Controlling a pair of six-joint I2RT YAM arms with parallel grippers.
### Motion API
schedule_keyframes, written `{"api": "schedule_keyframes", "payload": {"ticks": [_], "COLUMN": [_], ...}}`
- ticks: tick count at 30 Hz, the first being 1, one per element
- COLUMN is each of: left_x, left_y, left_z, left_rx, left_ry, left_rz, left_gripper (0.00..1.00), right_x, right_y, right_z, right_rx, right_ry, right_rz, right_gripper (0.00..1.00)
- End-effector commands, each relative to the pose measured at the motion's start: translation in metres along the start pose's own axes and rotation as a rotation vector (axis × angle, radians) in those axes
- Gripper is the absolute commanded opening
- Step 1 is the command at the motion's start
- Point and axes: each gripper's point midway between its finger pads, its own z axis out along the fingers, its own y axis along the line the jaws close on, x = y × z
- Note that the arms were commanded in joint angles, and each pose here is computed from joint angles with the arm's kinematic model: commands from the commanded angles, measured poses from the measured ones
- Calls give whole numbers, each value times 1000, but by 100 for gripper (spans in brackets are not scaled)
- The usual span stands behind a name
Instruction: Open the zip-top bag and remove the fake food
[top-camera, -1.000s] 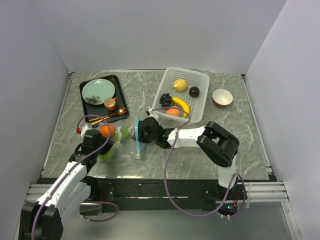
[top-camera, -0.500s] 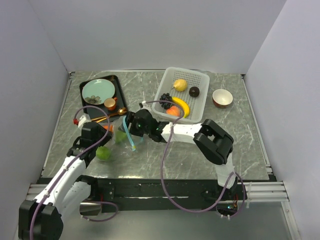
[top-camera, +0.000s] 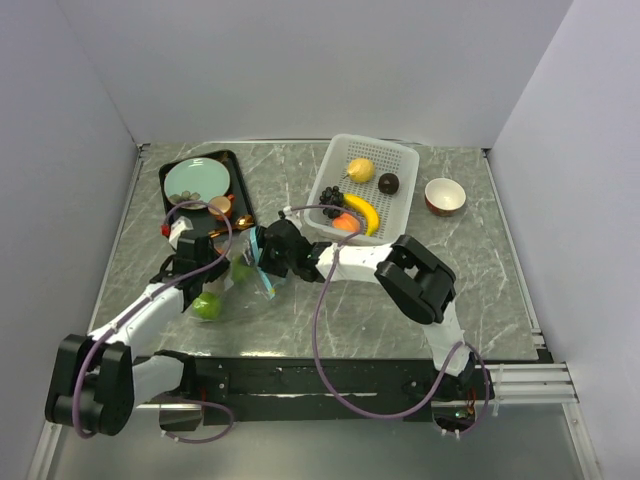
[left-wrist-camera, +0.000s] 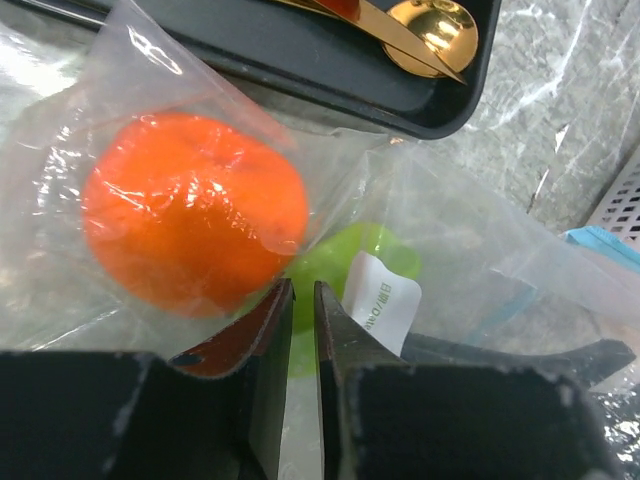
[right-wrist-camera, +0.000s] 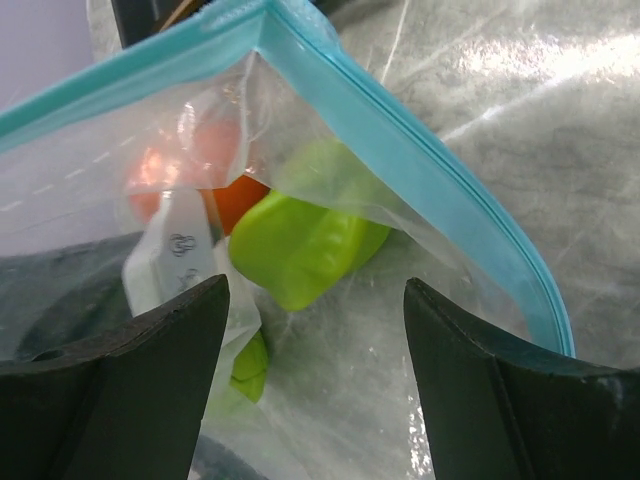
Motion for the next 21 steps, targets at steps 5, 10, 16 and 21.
{"api": "schedule_keyframes", "payload": {"ticks": [5,10,16,21], "left_x": [11,28,36,40], "left_y": [-9,-9,-10,-11], "left_z": [8,7,-1,-3], "left_rx": [71,102,142,161], "left_ry": [31,83,101,112], "left_rz": [-6,-9,-13,-15], "left_gripper": [16,9,8,8], "right_x": [-20,-20,-19,-15], "right_y": [13,11,2,-9], "right_z": [10,14,17,12], "right_rx": [-7,11,46,70], "right_ry": [-51,-49,-48,-55], "right_rz": [32,26,-5,-44], "right_gripper": [78,79,78,75]}}
